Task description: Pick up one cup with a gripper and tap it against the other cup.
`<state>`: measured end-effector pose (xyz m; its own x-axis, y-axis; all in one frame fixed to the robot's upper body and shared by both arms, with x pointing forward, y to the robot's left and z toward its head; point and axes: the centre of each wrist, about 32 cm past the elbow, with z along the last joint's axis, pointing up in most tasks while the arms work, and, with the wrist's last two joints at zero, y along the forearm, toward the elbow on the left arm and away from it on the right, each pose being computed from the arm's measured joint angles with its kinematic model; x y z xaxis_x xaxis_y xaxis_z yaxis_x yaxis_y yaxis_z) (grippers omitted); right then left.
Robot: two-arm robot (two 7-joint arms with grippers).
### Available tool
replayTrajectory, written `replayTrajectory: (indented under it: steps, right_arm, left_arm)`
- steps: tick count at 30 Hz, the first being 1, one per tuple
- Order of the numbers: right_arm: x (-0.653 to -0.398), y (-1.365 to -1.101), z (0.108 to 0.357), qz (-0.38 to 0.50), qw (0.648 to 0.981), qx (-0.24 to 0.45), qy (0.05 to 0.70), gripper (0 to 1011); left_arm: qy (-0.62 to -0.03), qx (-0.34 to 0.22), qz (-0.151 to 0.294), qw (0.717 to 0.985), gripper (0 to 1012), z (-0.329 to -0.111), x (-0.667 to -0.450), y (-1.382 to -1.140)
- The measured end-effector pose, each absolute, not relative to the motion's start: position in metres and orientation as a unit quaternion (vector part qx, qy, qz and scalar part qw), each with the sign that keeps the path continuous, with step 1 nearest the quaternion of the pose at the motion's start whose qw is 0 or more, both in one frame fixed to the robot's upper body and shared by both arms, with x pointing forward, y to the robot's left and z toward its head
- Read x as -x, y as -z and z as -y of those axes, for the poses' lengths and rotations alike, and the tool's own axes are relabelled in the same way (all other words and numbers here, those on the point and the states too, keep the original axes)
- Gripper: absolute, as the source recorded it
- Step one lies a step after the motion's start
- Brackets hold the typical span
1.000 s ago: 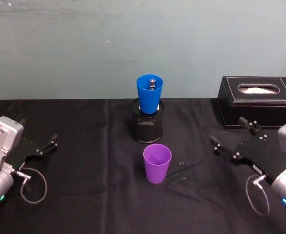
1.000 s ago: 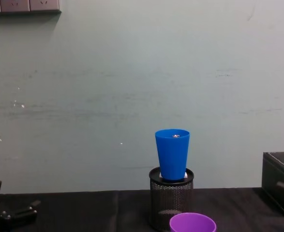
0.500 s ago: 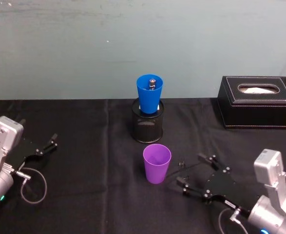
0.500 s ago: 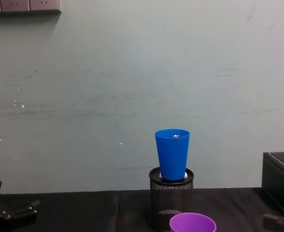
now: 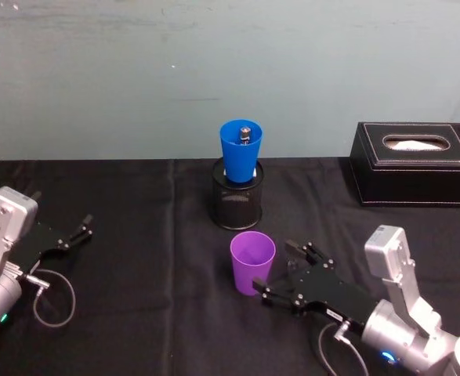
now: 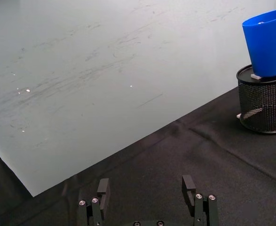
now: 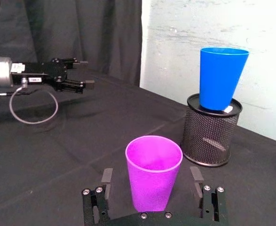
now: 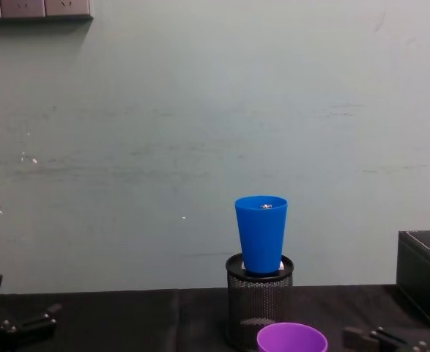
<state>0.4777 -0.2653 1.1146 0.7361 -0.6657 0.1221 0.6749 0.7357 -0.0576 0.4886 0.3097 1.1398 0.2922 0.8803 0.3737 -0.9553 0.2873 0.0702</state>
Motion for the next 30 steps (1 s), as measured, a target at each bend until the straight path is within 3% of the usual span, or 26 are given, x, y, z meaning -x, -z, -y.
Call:
replayTrajectory:
  steps: [30]
  right_arm:
    - [-0.511,-1.109,0.232,0.013,0.926,0.045,0.374,1003]
  left_arm:
    - [-0.58,-0.142,0.132,0.791,1000,-0.31,-0.489,-1.14]
